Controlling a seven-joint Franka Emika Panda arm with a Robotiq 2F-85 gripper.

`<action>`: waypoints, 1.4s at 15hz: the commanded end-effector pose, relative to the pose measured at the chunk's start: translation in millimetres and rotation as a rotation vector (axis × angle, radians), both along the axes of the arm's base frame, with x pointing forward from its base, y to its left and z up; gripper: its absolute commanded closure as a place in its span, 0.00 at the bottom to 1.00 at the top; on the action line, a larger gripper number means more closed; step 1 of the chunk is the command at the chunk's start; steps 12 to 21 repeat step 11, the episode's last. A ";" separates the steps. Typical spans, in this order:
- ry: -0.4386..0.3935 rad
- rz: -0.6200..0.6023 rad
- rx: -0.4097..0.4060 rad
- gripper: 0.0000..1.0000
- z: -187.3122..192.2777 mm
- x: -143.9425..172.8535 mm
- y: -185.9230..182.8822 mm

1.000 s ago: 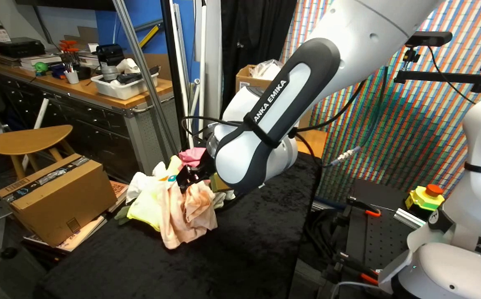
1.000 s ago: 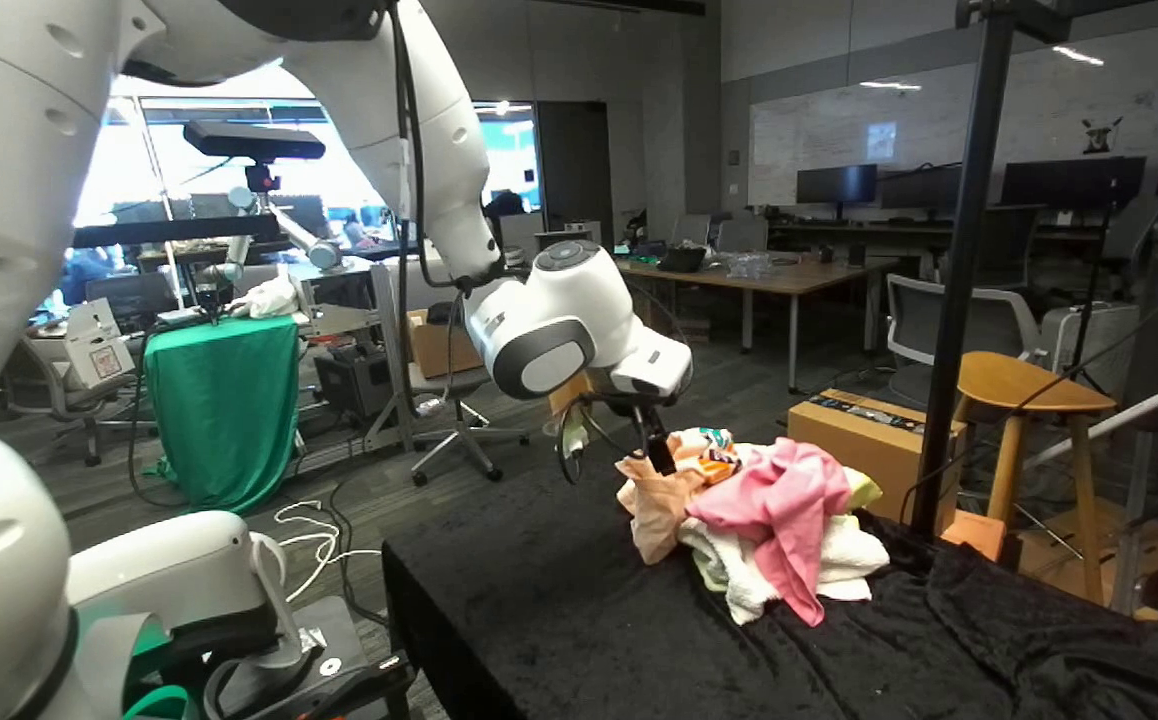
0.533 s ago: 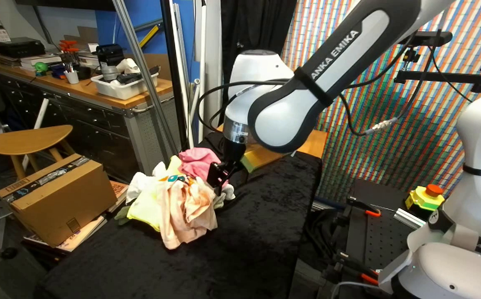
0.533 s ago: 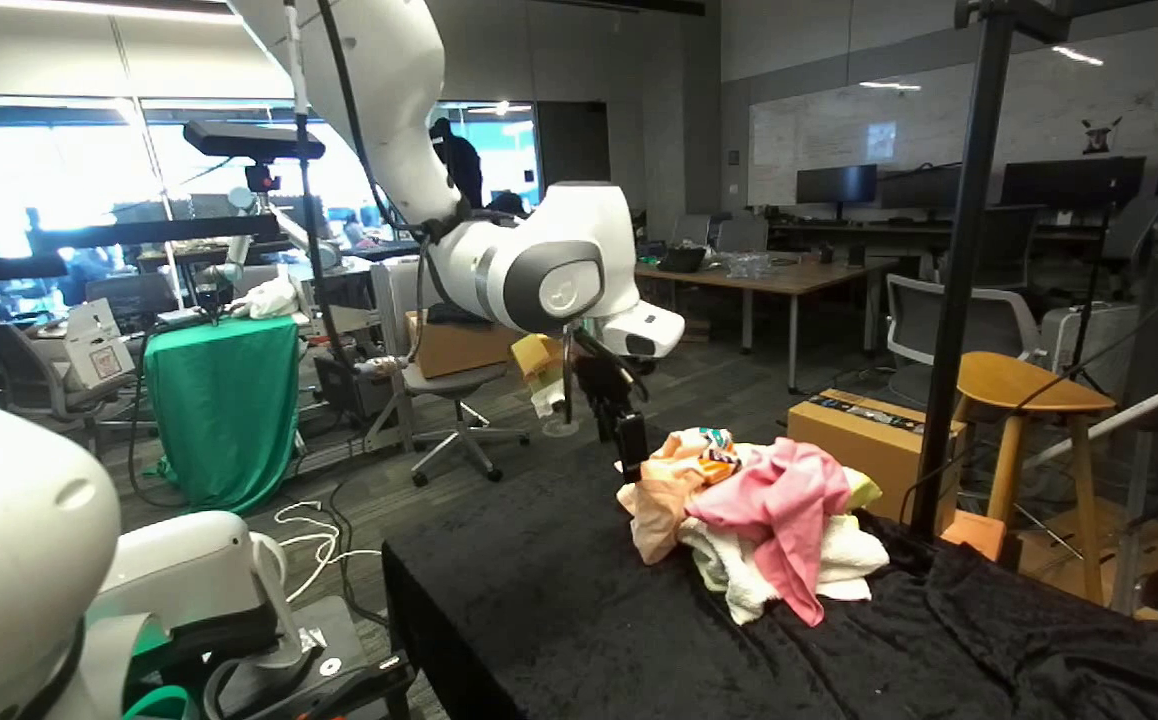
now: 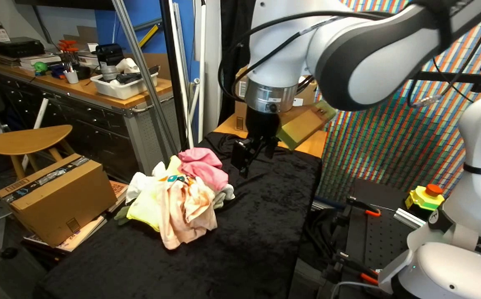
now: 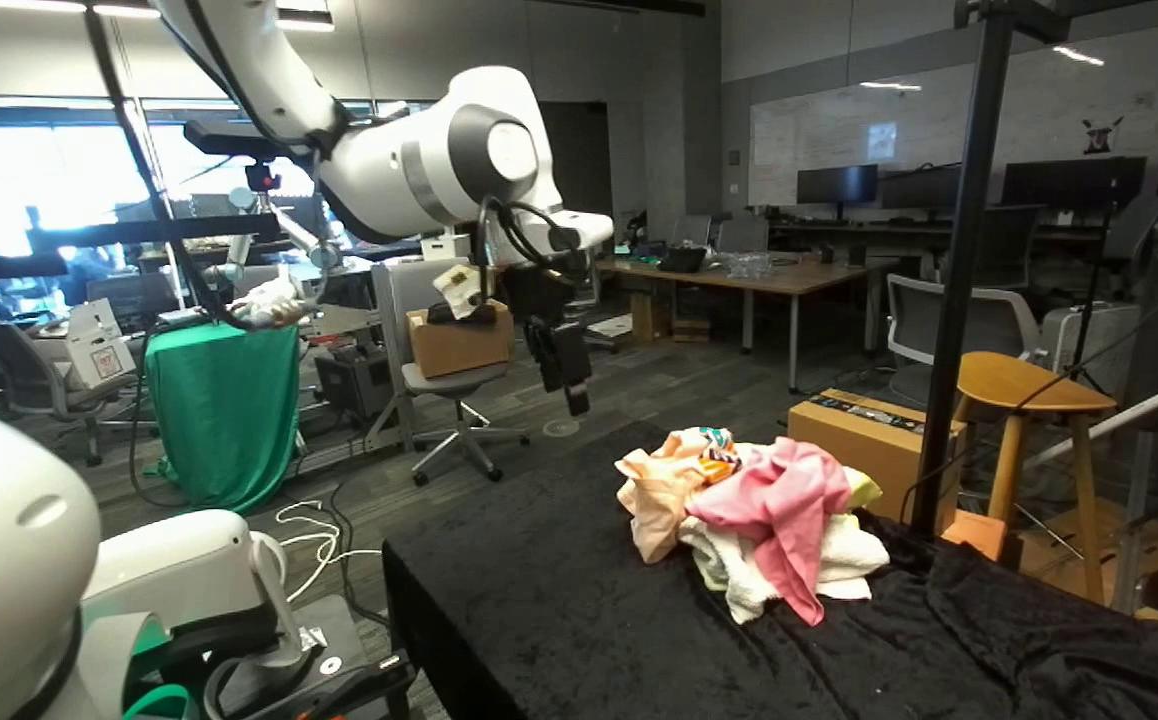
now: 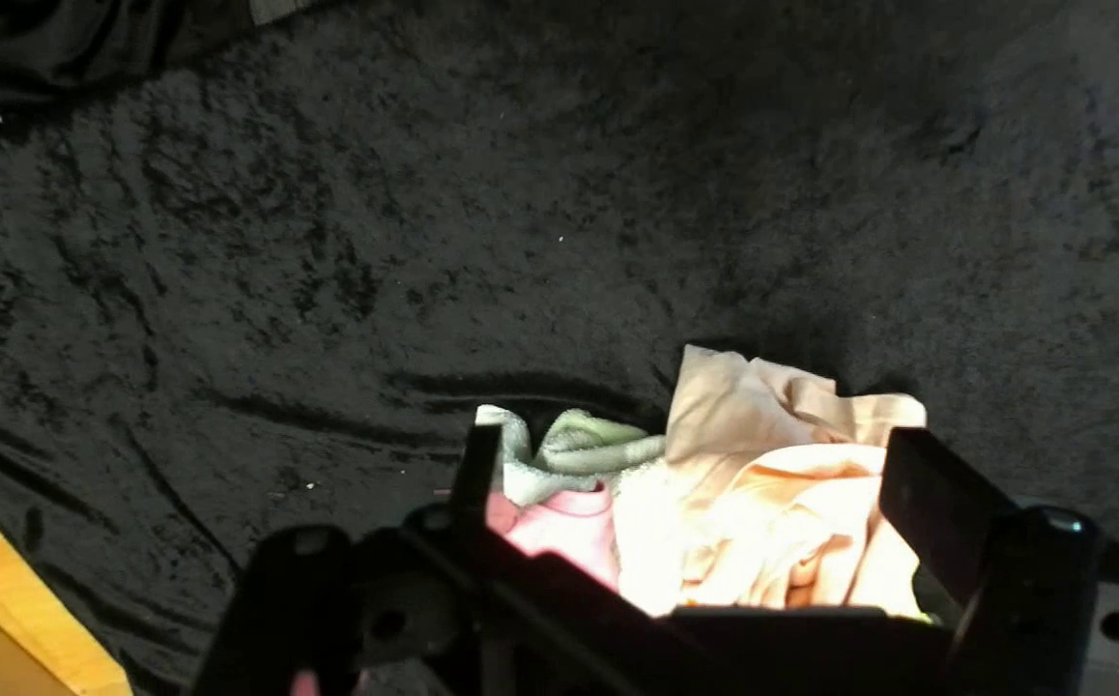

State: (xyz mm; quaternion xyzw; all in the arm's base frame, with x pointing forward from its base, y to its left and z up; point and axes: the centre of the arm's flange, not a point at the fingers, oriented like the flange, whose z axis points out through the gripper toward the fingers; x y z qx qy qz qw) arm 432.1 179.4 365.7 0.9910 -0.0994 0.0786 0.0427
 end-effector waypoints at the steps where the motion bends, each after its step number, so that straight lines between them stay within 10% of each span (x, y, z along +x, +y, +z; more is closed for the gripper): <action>1: -0.070 0.036 0.051 0.00 23.7 -90.0 22.7; 5: -0.142 0.035 0.126 0.00 29.4 -176.4 51.3; 6: -0.073 0.050 0.062 0.00 17.1 -123.4 53.3; 21: -0.076 0.041 0.046 0.00 13.5 -130.1 49.9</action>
